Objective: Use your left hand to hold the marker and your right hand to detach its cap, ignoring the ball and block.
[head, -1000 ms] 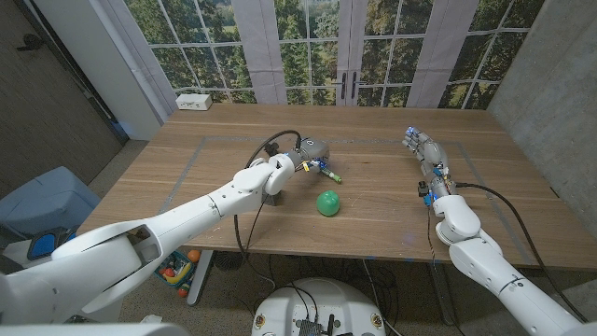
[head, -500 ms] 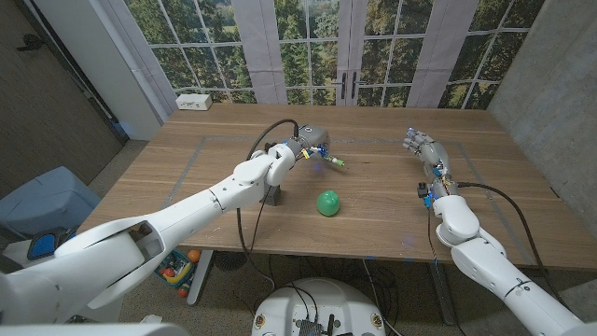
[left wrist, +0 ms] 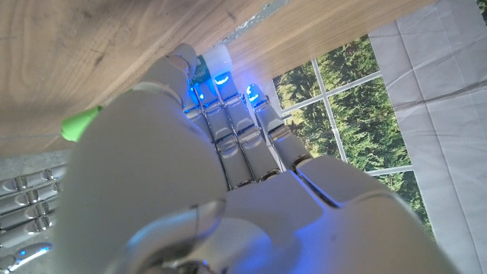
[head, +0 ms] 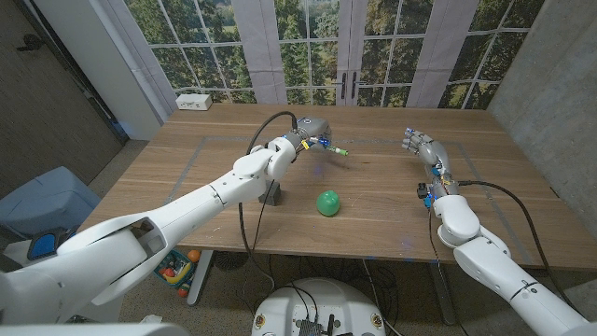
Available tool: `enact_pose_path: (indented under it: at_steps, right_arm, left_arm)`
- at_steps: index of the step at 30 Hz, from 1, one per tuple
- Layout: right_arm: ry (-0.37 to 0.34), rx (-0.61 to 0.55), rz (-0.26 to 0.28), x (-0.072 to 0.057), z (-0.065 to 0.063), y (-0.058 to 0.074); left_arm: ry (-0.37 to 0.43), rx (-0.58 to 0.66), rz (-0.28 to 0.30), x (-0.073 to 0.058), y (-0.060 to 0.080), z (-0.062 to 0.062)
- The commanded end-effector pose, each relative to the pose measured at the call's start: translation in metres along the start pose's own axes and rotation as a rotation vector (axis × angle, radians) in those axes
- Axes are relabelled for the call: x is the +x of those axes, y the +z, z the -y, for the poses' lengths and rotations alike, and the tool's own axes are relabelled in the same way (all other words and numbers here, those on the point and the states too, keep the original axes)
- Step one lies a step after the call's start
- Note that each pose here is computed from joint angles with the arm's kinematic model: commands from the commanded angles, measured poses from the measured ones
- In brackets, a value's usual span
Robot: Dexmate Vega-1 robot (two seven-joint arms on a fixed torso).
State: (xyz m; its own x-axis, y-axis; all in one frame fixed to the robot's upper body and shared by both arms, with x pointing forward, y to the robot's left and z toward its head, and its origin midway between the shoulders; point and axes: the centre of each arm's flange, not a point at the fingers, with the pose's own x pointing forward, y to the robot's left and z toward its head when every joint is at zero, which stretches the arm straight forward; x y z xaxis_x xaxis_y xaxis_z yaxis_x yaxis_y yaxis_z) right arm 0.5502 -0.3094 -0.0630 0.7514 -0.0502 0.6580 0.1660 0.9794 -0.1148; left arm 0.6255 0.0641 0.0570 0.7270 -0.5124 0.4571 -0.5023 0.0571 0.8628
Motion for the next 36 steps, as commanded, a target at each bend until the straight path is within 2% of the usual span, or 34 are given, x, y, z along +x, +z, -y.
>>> enact_pose_path:
  at_steps: [1, 19, 36]
  right_arm:
    - [0.026, -0.065, 0.01, -0.003, -0.004, 0.014]
    - [0.097, -0.189, 0.024, -0.009, -0.013, 0.038]
    - [0.108, -0.324, 0.015, -0.01, -0.025, 0.048]
  left_arm:
    - [0.052, -0.063, 0.007, 0.003, -0.001, -0.015]
    - [0.064, -0.236, -0.023, 0.003, -0.009, -0.026]
    - [0.042, -0.419, 0.014, 0.004, -0.011, -0.033]
